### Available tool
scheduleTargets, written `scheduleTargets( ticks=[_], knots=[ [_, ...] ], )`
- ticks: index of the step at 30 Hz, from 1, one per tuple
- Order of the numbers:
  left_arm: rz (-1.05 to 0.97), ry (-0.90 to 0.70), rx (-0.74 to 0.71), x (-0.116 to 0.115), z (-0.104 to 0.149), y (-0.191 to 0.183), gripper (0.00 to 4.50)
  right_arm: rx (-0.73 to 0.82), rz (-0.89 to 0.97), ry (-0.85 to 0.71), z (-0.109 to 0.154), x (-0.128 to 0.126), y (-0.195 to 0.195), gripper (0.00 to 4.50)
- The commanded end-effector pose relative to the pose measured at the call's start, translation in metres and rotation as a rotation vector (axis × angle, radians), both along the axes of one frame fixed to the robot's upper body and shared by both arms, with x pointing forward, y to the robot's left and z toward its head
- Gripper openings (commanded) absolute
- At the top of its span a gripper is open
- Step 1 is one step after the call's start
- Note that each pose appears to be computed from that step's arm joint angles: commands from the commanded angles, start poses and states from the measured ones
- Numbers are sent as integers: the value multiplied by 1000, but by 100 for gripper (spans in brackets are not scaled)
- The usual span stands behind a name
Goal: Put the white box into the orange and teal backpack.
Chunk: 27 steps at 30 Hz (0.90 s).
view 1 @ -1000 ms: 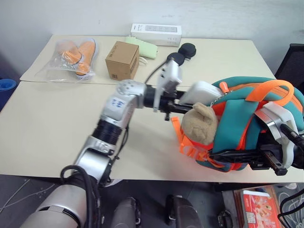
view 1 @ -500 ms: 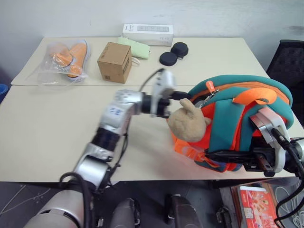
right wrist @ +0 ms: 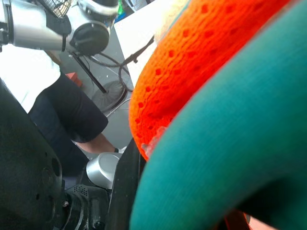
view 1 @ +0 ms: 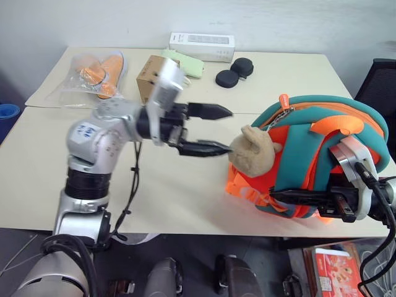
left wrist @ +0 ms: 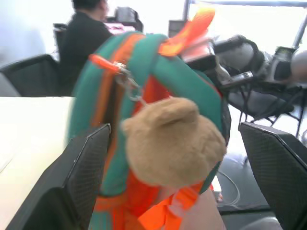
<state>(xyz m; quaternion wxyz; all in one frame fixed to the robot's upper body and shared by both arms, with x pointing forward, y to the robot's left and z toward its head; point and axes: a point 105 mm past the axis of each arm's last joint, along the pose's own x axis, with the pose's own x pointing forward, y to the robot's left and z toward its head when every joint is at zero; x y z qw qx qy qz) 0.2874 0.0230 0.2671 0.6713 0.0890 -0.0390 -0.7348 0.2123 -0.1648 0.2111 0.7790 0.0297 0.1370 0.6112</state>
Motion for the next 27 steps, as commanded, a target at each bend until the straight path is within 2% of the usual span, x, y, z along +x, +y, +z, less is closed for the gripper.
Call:
scheduleTargets(
  ticks=[1,6,9,14,20,23,27],
  knots=[
    [97,-62,46,15,-9,-19,448,6,26,-12,5,-3,4,0],
    [73,-36,11,13,-8,-30,448,7,18,-7,3,-4,5,0],
    [69,-8,-5,14,-8,-28,389,11,-1,-9,2,-2,4,0],
    [102,28,-13,24,-8,-16,235,11,-25,-14,0,0,1,0],
    [124,26,-20,29,-2,0,79,17,-61,-16,0,3,-5,0],
    [200,-12,29,44,-2,19,48,20,-76,-13,-1,4,-9,0],
    [273,-111,133,65,-10,57,43,2,-111,-38,-4,6,-21,0]
  ],
)
